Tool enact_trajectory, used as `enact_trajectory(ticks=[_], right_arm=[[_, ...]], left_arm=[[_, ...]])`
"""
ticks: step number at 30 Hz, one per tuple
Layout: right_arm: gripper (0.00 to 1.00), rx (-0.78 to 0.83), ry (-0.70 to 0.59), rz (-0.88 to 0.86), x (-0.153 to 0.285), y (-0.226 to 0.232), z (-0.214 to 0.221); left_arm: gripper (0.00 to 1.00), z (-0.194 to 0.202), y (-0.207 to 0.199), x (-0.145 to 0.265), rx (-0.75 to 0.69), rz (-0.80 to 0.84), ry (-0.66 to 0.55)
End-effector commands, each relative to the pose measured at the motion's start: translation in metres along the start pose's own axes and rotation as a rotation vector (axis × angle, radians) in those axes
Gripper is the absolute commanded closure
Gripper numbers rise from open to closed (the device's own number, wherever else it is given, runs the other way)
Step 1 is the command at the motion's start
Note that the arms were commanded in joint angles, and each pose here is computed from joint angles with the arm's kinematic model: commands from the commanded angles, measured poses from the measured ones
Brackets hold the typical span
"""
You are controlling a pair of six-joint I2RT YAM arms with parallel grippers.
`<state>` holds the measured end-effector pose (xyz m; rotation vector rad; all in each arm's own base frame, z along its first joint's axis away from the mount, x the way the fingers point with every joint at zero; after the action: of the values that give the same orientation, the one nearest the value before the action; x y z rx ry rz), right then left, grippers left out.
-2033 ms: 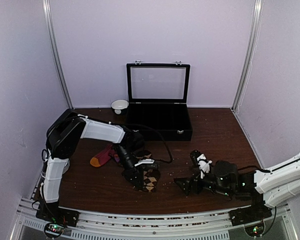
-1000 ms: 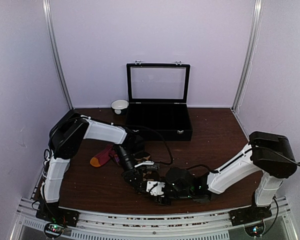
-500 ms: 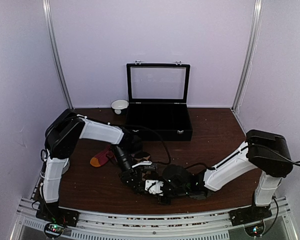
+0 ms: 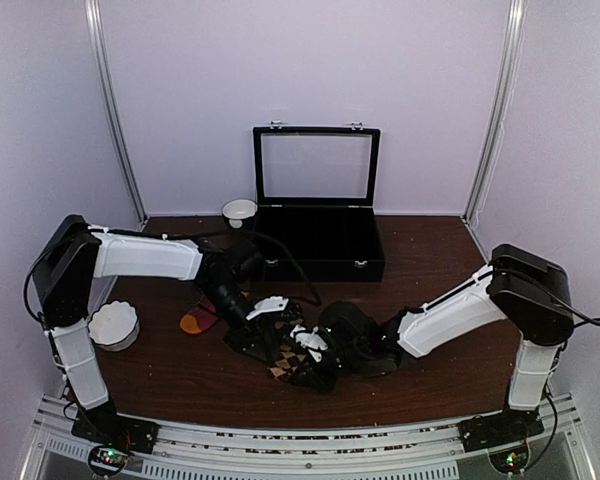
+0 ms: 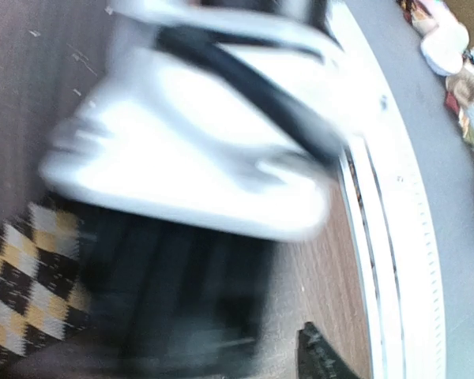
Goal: Roll the socks
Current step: Roll the sock at the center of the board.
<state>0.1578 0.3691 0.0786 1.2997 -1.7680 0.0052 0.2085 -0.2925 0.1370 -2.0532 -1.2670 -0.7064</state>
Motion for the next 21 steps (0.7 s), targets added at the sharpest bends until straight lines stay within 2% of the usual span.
enact_trajectory(ticks=[1, 4, 13, 21], right_arm=[[1.00, -0.368, 0.291, 0.005, -0.015, -0.024, 0.053], [1.00, -0.414, 0.313, 0.003, -0.020, -0.024, 0.052], [1.00, -0.588, 0.199, -0.018, -0.011, -0.045, 0.045], [1.00, -0.636, 0.206, -0.040, -0.015, -0.050, 0.057]], left_arm=[[0.58, 0.007, -0.008, -0.009, -0.066, -0.021, 0.007], [0.61, 0.012, -0.010, -0.013, -0.087, -0.036, 0.021], [0.60, 0.019, -0.023, -0.030, -0.219, -0.112, 0.099], [0.58, 0.012, -0.020, -0.050, -0.302, -0.155, 0.183]])
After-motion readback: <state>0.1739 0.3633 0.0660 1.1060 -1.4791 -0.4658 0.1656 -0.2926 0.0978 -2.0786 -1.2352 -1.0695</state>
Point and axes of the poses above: each gripper's point midway between its finger pads, its own x axis back along the fingers, its own y axis along the line the jaws close on, z = x × y, the point moved 8 cm from there along x, back along the fingers, and after that the axes turned 11 degrees about -x, right-handed, at the moved point
